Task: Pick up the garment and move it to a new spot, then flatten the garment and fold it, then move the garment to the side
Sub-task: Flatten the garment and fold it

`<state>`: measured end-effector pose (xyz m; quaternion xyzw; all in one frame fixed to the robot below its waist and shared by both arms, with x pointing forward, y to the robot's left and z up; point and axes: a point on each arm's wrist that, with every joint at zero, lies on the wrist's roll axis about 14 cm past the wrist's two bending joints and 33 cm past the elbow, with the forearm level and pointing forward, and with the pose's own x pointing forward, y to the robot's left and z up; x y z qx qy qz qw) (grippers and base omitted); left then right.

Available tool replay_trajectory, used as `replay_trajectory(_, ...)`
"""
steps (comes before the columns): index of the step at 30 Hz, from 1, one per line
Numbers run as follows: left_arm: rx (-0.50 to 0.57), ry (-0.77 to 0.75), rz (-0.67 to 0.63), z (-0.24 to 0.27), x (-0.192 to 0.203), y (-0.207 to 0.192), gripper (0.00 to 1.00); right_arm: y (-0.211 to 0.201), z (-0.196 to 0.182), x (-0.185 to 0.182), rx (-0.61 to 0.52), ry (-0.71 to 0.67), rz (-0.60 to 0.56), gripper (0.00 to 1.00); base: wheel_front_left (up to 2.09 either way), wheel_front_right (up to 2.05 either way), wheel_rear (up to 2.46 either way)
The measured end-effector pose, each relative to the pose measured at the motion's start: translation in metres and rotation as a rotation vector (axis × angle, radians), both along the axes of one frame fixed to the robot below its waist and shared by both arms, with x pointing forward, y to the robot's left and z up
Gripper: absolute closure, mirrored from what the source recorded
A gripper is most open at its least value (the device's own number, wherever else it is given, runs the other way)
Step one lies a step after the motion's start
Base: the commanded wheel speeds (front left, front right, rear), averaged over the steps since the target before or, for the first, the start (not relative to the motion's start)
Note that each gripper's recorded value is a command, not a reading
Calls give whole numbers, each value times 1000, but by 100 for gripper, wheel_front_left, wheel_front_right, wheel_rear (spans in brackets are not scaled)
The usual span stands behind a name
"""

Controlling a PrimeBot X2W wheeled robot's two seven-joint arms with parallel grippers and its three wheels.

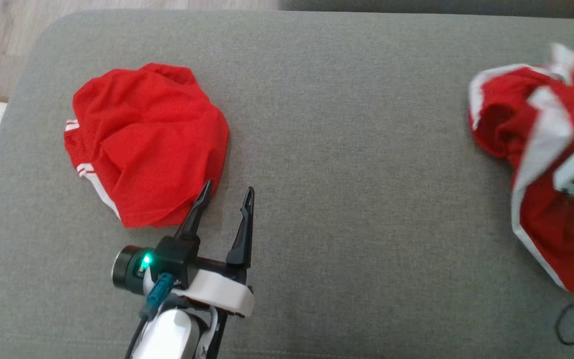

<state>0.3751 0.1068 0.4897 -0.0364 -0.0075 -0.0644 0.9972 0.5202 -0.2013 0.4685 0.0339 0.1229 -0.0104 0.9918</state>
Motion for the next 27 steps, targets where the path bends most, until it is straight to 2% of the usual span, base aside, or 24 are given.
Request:
replay_trajectory(1, 1, 2, 2, -1, 0, 1, 0, -11, -4, 0, -27, 26, -19, 0, 0, 0, 0)
replay_trajectory(6, 3, 3, 8, -1, 2, 3, 0, -30, -26, -6, -78, 111, -59, 0, 0, 0, 0)
replay_trajectory(12, 2, -6, 2, 2, 3, 1, 0, -15, -19, -10, -48, 46, -55, 0, 0, 0, 0)
replay_trajectory(22, -4, -47, -22, 15, 4, -7, 0, 18, 35, -26, -62, -195, 48, 0, 0, 0, 0)
replay_trajectory(27, -7, -64, -34, 21, 1, -11, 0, 66, 23, -69, 23, -188, 189, 0, 0, 0, 0)
